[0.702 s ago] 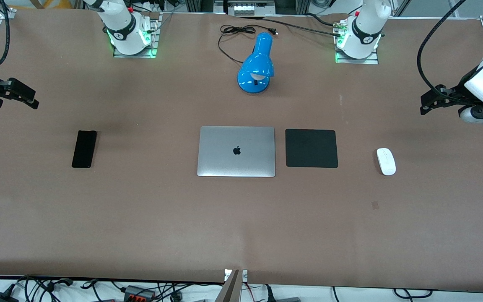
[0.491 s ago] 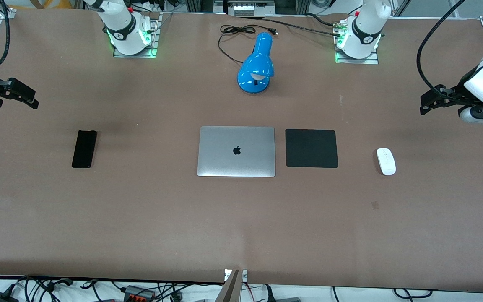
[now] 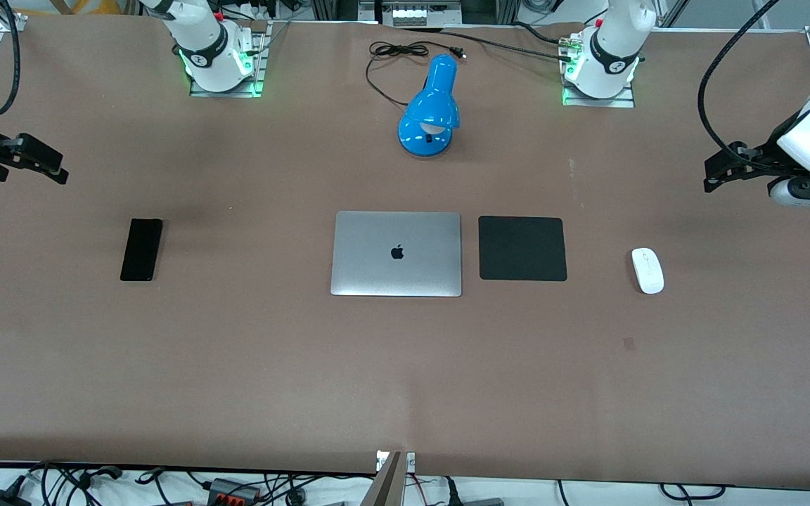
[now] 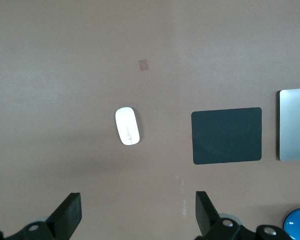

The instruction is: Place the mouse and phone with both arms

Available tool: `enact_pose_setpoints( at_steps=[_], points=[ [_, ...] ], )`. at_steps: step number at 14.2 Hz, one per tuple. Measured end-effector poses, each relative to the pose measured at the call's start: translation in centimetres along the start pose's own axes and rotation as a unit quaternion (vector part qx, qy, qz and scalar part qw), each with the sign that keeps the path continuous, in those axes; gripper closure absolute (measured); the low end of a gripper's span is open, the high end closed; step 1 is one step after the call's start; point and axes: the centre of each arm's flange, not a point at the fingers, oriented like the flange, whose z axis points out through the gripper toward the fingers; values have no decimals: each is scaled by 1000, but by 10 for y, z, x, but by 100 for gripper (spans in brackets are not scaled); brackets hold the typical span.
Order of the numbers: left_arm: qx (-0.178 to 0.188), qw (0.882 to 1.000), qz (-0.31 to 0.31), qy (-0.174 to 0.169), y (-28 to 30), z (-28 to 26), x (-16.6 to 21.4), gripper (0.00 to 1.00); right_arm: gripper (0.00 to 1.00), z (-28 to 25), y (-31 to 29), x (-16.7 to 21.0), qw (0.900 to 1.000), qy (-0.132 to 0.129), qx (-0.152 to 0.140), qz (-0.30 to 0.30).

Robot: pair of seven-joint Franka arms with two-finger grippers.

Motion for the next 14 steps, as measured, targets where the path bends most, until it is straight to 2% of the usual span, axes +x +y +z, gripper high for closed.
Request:
enact_pose_setpoints(
  at_steps=[5,7,14],
  points=[
    [0,1000,-1,-5,-1,4,1,0,0,42,-1,16,999,-37,0,0],
    [-1,1000,-3,-23,-3,9,-1,0,0,63,-1,24,999,-51,-1,0],
    [-2,996,-11,-83,-12,44,4,0,0,136,6,45,999,-53,-7,2]
  ],
)
